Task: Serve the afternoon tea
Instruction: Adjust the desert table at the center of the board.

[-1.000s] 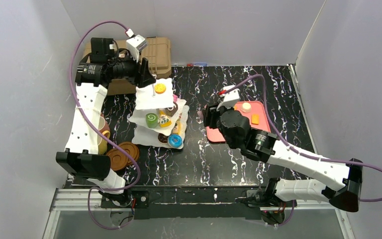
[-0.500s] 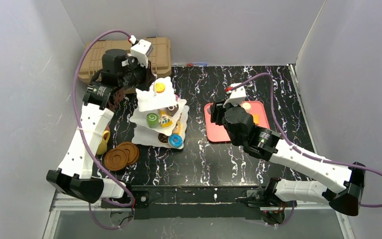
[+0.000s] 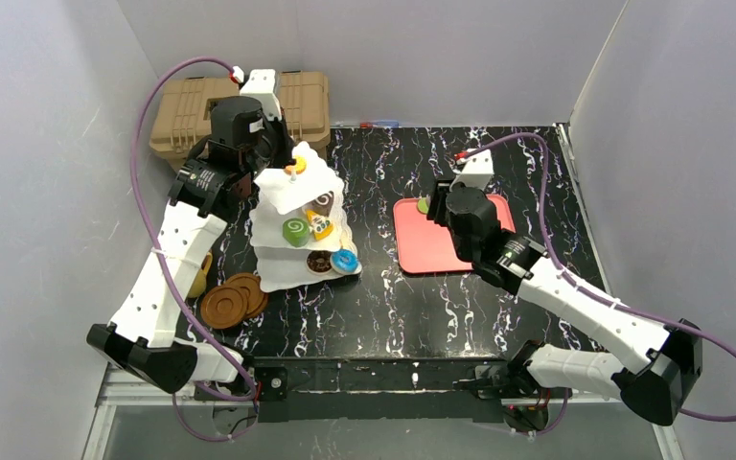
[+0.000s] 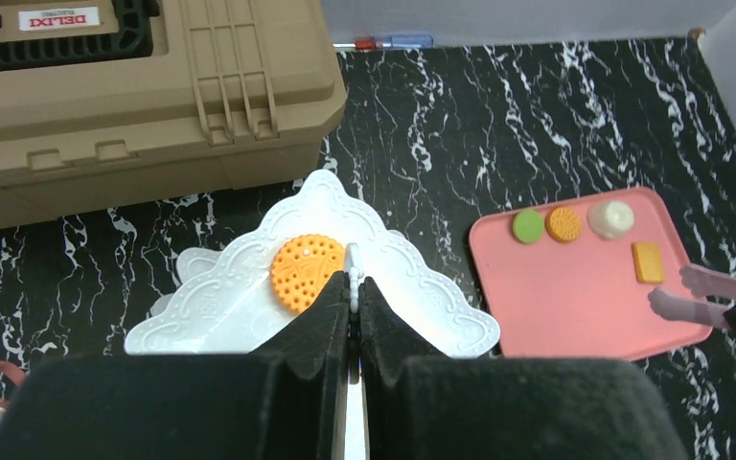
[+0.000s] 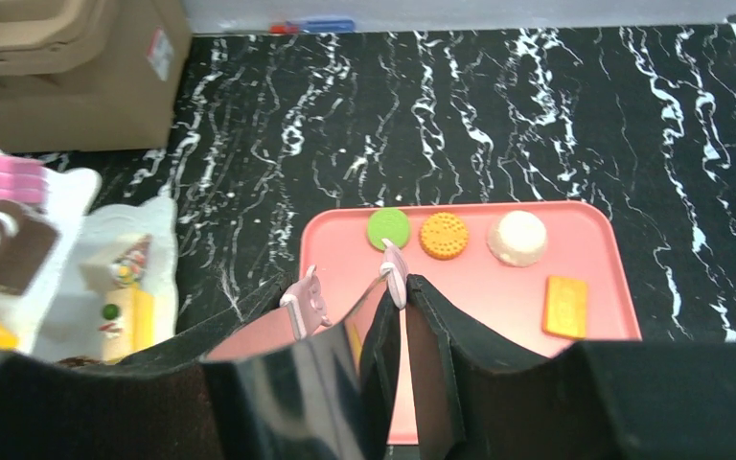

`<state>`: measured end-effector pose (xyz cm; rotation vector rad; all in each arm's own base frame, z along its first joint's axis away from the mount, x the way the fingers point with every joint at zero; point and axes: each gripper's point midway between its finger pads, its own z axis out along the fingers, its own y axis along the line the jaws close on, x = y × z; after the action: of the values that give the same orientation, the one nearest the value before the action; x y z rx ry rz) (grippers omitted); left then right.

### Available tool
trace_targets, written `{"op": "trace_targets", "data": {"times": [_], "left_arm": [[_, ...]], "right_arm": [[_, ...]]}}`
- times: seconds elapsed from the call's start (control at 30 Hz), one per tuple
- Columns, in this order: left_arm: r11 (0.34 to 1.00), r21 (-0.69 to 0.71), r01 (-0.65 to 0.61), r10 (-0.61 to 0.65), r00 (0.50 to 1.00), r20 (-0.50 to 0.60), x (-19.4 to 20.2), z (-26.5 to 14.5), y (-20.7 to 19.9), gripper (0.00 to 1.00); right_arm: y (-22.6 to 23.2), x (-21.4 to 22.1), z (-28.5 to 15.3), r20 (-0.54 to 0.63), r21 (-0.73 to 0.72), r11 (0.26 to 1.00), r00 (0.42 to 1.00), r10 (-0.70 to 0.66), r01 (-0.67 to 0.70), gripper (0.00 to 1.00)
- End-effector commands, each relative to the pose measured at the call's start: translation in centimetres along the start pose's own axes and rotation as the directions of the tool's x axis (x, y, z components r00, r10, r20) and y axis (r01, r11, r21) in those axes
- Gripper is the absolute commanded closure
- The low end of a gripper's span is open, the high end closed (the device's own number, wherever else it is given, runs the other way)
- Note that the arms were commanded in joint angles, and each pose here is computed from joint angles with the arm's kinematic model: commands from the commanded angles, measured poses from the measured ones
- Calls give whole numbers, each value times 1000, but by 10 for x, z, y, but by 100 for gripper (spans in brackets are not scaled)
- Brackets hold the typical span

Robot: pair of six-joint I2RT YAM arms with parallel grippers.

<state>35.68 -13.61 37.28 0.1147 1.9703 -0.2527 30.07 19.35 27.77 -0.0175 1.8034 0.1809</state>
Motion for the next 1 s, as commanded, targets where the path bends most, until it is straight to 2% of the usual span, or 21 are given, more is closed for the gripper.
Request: {"op": "trace_targets", "data": {"times": [0.0,0.17,0.4,0.47,0.5,0.53,0.57,0.67,0.7,0.73,0.8,0.93,0.97], "left_arm": [[988,-28,149,-138,959,248,-72,-23,3,100],[976,7,216,-213,956,203,-54,-17,-4,98],[958,71,279,-285,954,98,-17,-22,-16,53],[959,124,255,-268,958,98,-19,-27,-24,33],[962,162,222,-240,965,104,-22,-30,-29,18],[967,197,164,-188,975,115,-24,-33,-34,7],[966,231,117,-148,981,126,-26,-39,-39,3],[919,373,-127,52,977,206,-30,-60,-55,2],[874,423,-237,140,959,247,-29,-68,-59,2],[805,450,-387,264,912,313,-28,-73,-59,2],[721,502,-478,343,875,341,-24,-77,-52,2],[599,635,-489,428,865,262,-11,-69,-24,2],[535,639,-552,470,823,318,-17,-73,-20,2]], "right_arm": [[-13,-2,18,7,21,999,999,34,-34,46],[-38,15,38,-26,72,996,998,49,-47,46],[-60,42,60,-64,126,991,997,51,-43,46],[-63,49,68,-75,130,991,996,54,-44,47],[-64,51,71,-82,130,990,995,56,-45,47],[-63,54,74,-91,129,991,994,59,-46,47],[-63,56,76,-99,125,991,993,61,-48,47],[-59,55,78,-104,110,992,992,66,-54,47],[-59,55,77,-102,108,993,993,68,-57,47],[-59,54,76,-99,105,993,993,69,-58,47],[-58,53,74,-97,97,993,993,71,-61,47],[-57,48,70,-93,82,994,993,76,-69,47],[-56,46,69,-89,78,994,993,80,-73,47]]}}
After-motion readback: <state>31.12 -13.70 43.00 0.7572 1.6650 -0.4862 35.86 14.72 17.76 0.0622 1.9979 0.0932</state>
